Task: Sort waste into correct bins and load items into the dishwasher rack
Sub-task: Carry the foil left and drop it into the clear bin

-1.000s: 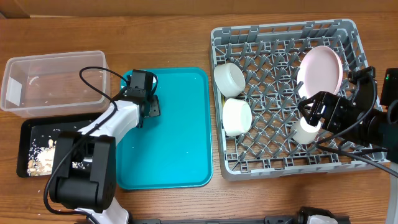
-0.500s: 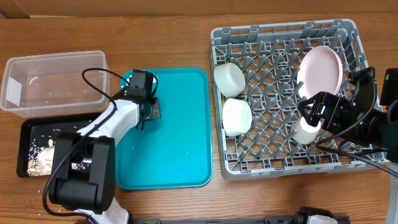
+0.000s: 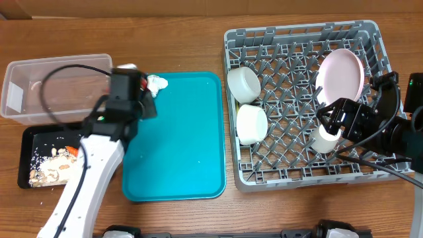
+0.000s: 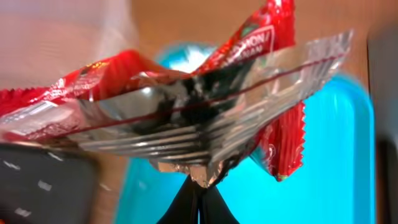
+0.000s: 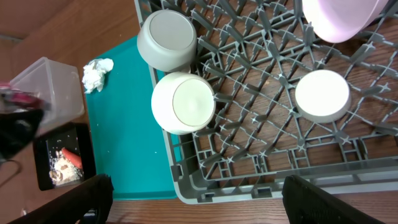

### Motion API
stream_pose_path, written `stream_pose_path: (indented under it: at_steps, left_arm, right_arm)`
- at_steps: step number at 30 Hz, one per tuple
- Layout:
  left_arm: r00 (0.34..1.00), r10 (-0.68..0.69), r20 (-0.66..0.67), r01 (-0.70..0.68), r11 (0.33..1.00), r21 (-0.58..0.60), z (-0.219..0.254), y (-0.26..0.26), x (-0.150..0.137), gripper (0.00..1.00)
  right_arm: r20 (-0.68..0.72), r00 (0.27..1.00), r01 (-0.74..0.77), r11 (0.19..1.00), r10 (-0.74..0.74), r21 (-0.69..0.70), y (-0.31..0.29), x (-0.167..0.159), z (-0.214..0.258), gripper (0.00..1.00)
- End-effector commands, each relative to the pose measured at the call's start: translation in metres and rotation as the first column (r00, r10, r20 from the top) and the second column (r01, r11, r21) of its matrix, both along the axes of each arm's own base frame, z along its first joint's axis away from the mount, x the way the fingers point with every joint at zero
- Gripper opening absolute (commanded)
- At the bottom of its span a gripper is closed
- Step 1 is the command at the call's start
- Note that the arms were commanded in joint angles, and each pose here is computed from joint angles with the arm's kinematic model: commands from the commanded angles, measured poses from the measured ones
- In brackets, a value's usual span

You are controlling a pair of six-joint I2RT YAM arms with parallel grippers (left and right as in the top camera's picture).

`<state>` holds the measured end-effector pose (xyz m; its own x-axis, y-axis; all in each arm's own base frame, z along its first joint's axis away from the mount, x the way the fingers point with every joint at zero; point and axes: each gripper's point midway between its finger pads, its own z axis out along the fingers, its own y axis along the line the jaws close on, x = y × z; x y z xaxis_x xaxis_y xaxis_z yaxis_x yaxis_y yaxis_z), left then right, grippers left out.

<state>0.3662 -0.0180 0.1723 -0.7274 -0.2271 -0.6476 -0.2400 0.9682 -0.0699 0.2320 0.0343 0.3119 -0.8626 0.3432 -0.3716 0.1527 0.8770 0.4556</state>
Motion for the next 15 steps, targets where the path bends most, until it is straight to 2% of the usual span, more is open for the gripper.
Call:
stream_pose_path:
  at_steps: [1, 6, 10, 13, 15]
  left_arm:
    - [0.989, 0.129, 0.068, -0.136, 0.984, 0.114, 0.016, 0.048, 0.009, 0.04]
    - [0.971, 0.209, 0.112, -0.221, 0.969, 0.109, 0.006, 0.09, 0.034, 0.04]
    - [0.979, 0.162, 0.122, -0.172, 0.982, 0.079, -0.009, 0.102, 0.056, 0.06]
    - [0.986, 0.126, 0.11, -0.129, 0.991, 0.024, -0.018, 0.096, 0.061, 0.19]
    - [0.99, 0.092, 0.106, -0.092, 0.996, -0.009, -0.016, 0.087, 0.061, 0.42]
  right_arm:
    - [0.015, 1.0, 0.0, 1.0, 0.0, -0.011, -0.002, 0.001, 0.003, 0.91]
    - [0.012, 1.0, 0.0, 1.0, 0.0, -0.01, -0.001, 0.0, 0.002, 0.91]
    - [0.011, 1.0, 0.0, 1.0, 0.0, -0.01, -0.001, 0.0, 0.002, 0.91]
    - [0.009, 1.0, 0.0, 1.0, 0.0, -0.009, -0.001, -0.001, 0.002, 0.91]
    - [0.007, 1.0, 0.0, 1.0, 0.0, -0.009, -0.001, -0.001, 0.002, 0.91]
